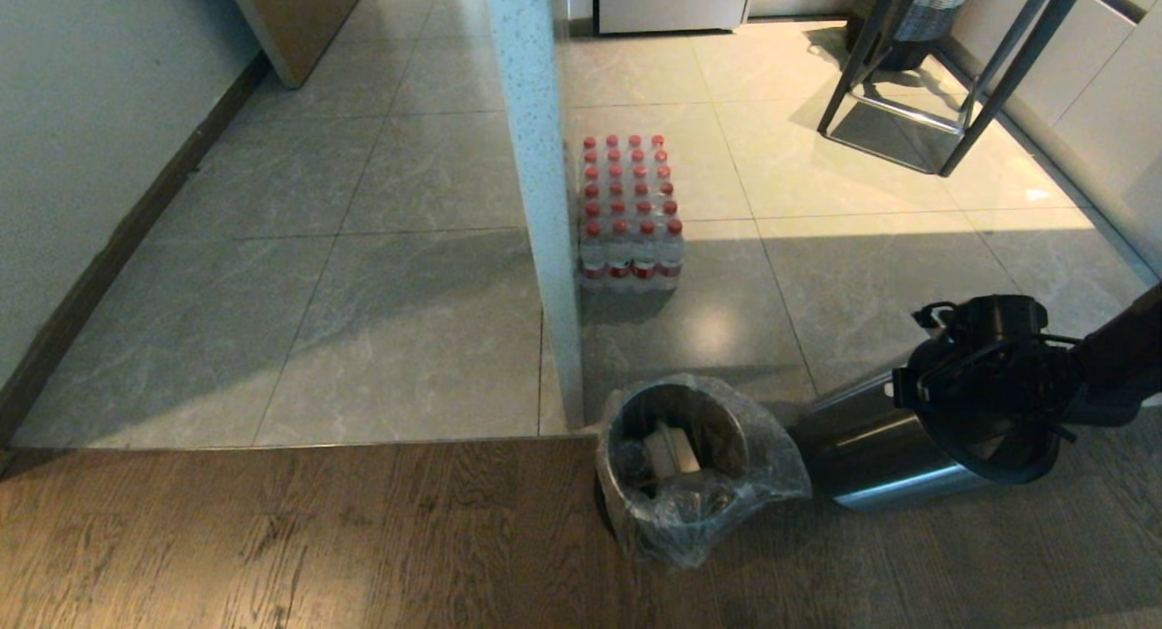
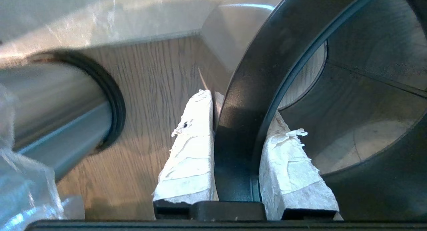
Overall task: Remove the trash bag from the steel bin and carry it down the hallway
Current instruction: Place the outer trash can on the ground, then pick up the trash bag
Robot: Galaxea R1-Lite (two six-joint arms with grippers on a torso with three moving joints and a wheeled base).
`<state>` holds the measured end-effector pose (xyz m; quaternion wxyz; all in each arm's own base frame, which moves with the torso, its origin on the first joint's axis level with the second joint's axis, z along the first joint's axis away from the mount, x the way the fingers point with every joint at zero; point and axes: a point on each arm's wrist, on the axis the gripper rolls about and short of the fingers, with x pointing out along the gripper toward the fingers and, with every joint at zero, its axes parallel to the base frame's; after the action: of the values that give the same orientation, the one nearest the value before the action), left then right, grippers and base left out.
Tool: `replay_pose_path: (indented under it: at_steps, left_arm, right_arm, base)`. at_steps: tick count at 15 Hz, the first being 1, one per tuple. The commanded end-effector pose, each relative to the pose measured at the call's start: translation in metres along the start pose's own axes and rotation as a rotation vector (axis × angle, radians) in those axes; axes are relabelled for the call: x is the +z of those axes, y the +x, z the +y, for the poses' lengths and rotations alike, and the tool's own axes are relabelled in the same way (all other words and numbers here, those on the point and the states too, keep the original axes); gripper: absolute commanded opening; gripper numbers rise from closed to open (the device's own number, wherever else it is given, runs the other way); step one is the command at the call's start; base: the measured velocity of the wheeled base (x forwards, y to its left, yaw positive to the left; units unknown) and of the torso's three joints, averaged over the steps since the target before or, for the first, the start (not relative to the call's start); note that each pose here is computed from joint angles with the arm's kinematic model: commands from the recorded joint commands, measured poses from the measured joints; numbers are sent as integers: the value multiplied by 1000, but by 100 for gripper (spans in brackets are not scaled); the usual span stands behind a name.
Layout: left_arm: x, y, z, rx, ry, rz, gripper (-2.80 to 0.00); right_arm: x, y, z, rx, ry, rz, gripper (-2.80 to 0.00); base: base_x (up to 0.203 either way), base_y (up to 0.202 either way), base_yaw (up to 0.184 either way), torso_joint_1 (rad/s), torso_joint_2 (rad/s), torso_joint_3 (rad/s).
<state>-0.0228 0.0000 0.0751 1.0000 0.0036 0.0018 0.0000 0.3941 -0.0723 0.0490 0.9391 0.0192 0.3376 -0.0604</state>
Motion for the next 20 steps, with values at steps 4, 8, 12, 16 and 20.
replay_pose_path:
  at_steps: [4, 8, 12, 16, 20]
  left_arm:
    - [0, 0, 0, 0, 0, -1, -280]
    - [0, 0, 0, 0, 0, -1, -280]
    - [0, 0, 0, 0, 0, -1, -280]
    - [0, 0, 0, 0, 0, -1, -280]
    - [0, 0, 0, 0, 0, -1, -280]
  right_arm:
    - [-9, 0, 6, 9, -19, 16, -280]
    - [-6, -4, 6, 34, -68, -7, 0]
    - [-5, -11, 7, 26, -69, -17, 0]
    - [21, -62, 19, 51, -85, -120, -280]
    - [7, -123, 71, 188, -181, -37, -280]
  base:
    - [0, 0, 0, 0, 0, 0]
    - [0, 0, 0, 0, 0, 0]
    - [0, 0, 0, 0, 0, 0]
    - [0, 0, 0, 0, 0, 0]
    - [0, 0, 0, 0, 0, 0]
